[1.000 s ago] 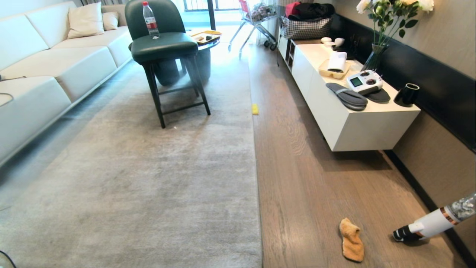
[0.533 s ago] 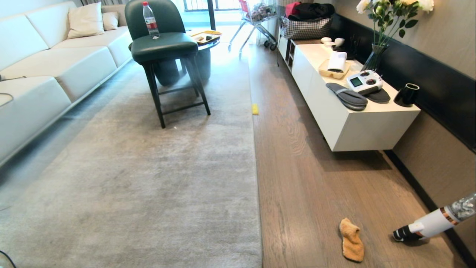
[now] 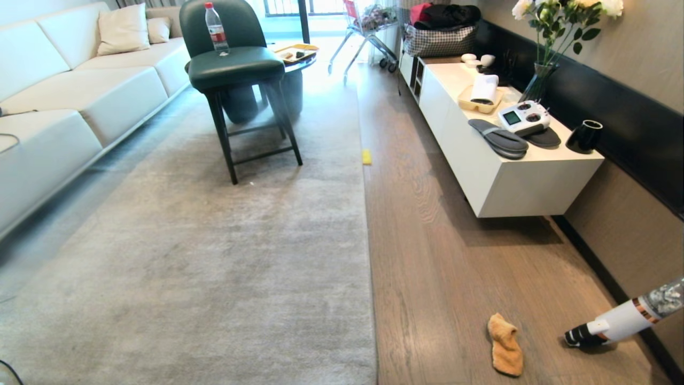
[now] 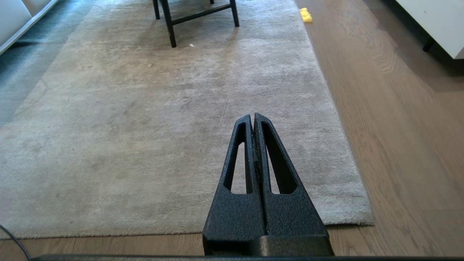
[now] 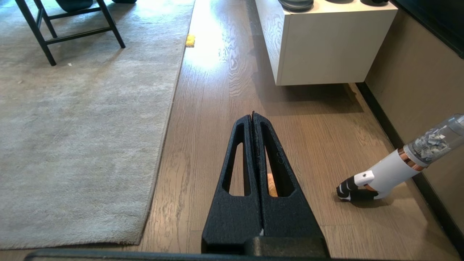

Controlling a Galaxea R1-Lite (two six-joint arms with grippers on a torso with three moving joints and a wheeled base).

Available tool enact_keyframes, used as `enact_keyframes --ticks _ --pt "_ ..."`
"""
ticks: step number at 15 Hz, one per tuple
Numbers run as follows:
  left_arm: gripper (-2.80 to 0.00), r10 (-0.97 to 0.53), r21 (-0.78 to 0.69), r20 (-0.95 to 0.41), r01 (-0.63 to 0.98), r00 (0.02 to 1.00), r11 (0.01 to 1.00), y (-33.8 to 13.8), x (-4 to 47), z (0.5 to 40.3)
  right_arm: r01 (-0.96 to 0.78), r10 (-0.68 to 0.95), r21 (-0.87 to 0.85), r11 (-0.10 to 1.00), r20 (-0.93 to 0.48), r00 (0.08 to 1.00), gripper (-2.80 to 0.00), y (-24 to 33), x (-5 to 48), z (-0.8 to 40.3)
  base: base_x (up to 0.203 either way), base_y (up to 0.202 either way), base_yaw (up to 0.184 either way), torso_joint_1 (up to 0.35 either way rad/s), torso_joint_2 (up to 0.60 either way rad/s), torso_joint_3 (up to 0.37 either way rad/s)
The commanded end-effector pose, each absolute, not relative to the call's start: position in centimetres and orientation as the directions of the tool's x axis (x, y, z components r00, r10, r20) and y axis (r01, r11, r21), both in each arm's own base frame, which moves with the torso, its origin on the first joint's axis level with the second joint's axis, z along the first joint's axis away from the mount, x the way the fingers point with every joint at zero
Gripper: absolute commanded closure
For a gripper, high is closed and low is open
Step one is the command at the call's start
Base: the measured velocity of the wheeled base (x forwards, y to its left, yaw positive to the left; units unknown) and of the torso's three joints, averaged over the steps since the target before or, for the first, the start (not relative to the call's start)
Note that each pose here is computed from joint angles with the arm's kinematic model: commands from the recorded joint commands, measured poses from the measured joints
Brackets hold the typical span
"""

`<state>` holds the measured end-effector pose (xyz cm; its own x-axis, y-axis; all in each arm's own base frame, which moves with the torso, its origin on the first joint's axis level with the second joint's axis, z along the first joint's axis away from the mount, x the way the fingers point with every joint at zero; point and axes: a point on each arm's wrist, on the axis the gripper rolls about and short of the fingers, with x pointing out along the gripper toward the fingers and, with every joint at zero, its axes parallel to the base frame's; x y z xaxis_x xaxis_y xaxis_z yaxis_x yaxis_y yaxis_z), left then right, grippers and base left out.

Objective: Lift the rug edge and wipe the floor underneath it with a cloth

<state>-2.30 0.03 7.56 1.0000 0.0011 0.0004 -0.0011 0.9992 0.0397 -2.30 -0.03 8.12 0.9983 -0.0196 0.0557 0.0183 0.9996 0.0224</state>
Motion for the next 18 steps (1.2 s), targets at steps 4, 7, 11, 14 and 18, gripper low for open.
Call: enact_keyframes --ticks 4,7,11,14,18 --pt "0.00 0.002 0.040 -0.001 -0.001 1.000 0.999 0.03 -2.28 7.54 0.020 -0.021 0.024 1.000 0.054 0.998 0.00 -0.03 -2.28 8.12 0.000 0.000 0.000 -0.008 -0.05 -0.067" --pt "0.00 0.002 0.040 0.000 -0.002 1.000 0.999 0.03 -2.29 7.57 0.034 -0.037 0.046 0.998 0.055 0.998 0.00 -0.07 -2.29 8.13 0.000 0.000 0.000 -0.041 -0.34 -0.389" --pt "0.00 0.002 0.040 0.000 -0.002 1.000 0.999 0.03 -2.29 7.57 0.034 -0.037 0.048 0.998 0.055 0.998 0.00 -0.07 -2.29 8.13 0.000 0.000 0.000 -0.009 -0.41 -0.423" --pt "0.00 0.002 0.040 -0.001 -0.002 1.000 0.999 0.03 -2.29 7.56 0.034 -0.037 0.048 0.998 0.055 0.998 0.00 -0.07 -2.29 8.13 0.000 0.000 0.000 0.030 -0.44 -0.397" --pt "0.00 0.002 0.040 0.000 -0.002 1.000 0.999 0.03 -2.29 7.57 0.034 -0.037 0.048 0.998 0.055 0.998 0.00 -0.07 -2.29 8.13 0.000 0.000 0.000 0.097 -0.46 -0.379"
